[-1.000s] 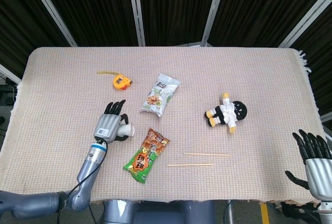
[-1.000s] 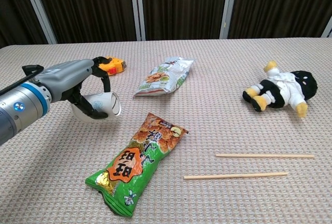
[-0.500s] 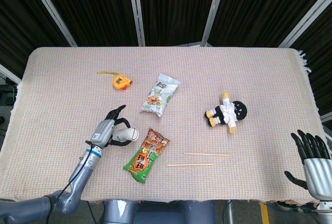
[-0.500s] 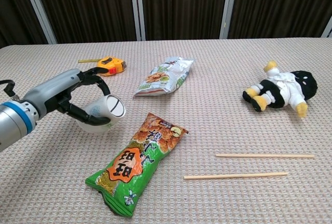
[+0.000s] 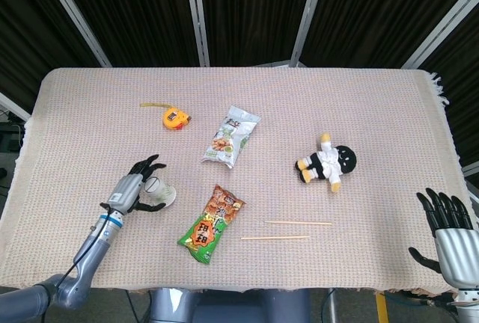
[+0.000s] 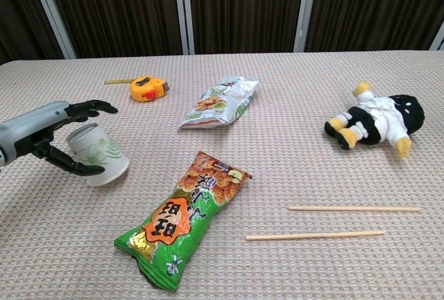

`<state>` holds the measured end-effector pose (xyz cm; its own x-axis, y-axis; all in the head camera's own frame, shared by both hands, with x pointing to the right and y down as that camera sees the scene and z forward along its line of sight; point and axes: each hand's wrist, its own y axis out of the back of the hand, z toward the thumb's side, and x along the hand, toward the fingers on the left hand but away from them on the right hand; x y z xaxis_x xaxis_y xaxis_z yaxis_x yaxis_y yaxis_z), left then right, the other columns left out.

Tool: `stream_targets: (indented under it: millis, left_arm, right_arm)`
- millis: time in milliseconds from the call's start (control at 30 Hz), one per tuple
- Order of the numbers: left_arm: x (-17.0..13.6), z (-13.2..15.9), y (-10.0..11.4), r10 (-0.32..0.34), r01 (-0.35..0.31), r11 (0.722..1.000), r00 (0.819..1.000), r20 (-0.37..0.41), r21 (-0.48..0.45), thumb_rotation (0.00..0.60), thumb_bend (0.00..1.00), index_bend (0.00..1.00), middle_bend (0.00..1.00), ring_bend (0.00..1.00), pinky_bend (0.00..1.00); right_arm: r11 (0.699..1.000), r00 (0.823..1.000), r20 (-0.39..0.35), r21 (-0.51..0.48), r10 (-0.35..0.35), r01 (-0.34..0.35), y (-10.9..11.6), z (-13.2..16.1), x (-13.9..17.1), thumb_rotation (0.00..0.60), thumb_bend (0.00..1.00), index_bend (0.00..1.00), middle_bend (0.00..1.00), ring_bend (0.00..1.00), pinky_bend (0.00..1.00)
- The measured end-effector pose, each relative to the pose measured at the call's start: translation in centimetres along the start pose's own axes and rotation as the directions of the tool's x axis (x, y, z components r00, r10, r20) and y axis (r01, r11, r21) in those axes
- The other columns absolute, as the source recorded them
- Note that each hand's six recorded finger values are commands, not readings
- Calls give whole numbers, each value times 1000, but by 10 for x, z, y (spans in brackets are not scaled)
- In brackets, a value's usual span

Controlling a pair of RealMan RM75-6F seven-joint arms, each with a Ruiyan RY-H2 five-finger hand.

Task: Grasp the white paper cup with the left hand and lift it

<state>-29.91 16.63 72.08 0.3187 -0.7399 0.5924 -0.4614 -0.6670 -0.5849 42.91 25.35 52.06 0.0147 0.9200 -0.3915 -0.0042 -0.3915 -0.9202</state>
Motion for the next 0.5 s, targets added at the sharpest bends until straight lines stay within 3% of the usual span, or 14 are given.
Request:
stream_targets:
  millis: [267,400,500]
  left_arm:
    - [-11,-8,17,41,-41,998,999,3,50,600,113,0,0,0,0]
    - [-26,-14,38,123,-124,989,992,14,82,600,115,0,0,0,0]
    - [-49,-24,60,207,-207,962,978,18,180,600,114,0,0,0,0]
  right_arm:
    - [1000,1000,8,5,0,0,0,-2,-1,600,61,0,0,0,0]
    - [1000,1000,30,4,4,-5,-2,-8,-3,600,60,0,0,0,0]
    - [1000,999,50,7,10,-10,-4,-12,-6,600,60,0,0,0,0]
